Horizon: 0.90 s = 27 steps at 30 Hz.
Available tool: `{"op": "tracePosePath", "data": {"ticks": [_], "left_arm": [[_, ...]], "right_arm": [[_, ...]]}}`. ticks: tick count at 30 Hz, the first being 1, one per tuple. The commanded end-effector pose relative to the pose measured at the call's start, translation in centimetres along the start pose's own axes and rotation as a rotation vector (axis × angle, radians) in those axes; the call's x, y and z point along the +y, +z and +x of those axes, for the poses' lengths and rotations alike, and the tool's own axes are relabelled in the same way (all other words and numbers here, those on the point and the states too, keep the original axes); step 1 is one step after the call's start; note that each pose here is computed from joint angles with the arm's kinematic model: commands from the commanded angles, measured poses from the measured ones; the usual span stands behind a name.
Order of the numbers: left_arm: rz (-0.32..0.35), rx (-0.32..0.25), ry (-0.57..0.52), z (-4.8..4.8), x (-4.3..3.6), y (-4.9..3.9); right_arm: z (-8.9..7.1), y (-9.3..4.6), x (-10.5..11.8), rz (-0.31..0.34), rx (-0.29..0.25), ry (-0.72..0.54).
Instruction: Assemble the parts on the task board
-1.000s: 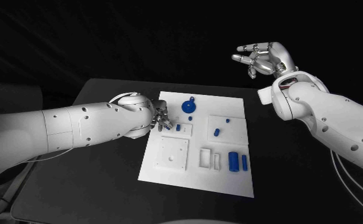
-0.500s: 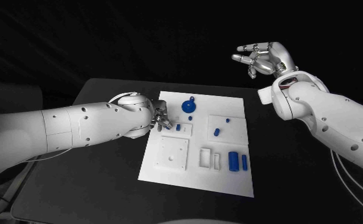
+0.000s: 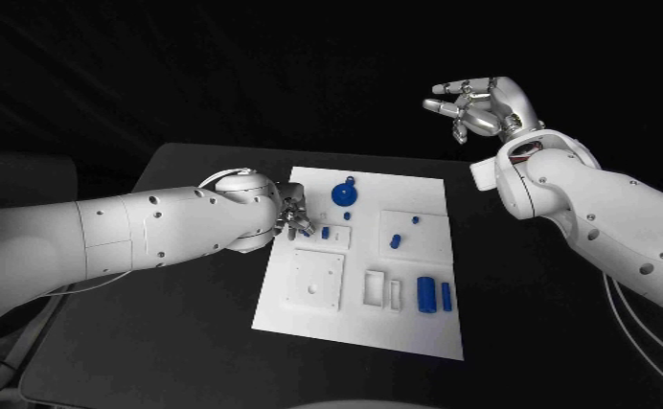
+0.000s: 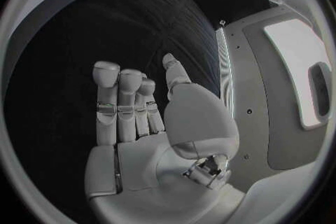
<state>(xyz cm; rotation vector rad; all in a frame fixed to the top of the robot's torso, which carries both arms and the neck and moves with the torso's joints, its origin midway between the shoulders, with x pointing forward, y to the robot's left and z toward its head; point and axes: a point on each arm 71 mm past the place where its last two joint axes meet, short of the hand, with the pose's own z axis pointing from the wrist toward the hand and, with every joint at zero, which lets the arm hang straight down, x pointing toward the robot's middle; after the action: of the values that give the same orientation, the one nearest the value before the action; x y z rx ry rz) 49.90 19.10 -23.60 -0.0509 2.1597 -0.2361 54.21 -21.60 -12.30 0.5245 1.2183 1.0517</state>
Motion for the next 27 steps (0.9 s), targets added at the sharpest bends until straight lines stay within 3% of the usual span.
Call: {"op": "tracePosePath", "data": {"ticks": [1, 27], "left_arm": [[0.013, 0.022, 0.005, 0.29, -0.35, 0.04], [0.017, 0.048, 0.007, 0.84, -0.64, 0.23]], "right_arm": [[0.13, 0.01, 0.08, -0.006, 0.014, 0.0], [0.06, -0.02, 0.02, -0.007, 0.014, -0.001]]}}
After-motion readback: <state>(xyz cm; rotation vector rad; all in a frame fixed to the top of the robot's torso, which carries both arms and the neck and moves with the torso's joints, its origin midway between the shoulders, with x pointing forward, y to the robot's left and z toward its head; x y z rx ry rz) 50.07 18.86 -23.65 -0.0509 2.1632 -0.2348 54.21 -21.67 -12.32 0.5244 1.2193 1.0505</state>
